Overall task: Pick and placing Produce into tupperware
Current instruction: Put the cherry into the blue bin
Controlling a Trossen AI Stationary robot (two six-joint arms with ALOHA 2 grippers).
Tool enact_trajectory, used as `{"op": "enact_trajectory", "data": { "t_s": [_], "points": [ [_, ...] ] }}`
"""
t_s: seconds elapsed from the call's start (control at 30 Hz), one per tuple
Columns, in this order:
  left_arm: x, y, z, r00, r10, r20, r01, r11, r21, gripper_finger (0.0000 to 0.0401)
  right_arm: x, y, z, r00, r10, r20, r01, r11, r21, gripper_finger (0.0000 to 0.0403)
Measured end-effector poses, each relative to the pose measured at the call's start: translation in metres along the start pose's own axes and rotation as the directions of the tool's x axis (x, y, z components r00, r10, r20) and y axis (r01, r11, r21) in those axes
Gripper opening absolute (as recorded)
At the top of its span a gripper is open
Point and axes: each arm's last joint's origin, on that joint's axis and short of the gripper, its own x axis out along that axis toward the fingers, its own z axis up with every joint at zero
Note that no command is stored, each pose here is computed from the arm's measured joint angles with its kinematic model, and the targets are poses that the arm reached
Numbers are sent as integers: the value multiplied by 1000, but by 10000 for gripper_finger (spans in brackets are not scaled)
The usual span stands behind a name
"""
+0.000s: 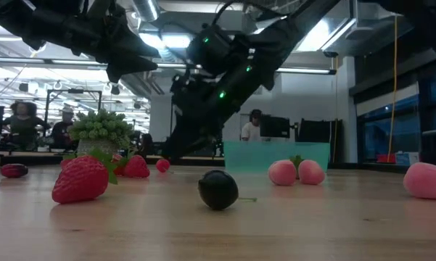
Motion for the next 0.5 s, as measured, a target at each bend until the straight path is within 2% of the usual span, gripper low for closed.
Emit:
{"op": "enact_trajectory", "data": {
  "t_s": [0.2, 0.4, 0.5],
  "points": [
    [0, 0, 0, 1000, 0, 0, 0, 1000, 0, 188, 14, -3, -2, 995, -89, -45, 89, 996, -5, 248],
    [0, 0, 0, 1000, 0, 0, 0, 1000, 0, 188, 14, -3, -1, 994, -94, -48, 94, 996, -5, 245],
    [0, 0, 0, 1000, 0, 1, 0, 1000, 0, 188, 14, -3, 0, 995, -93, -38, 93, 996, -2, 226]
  ]
}}
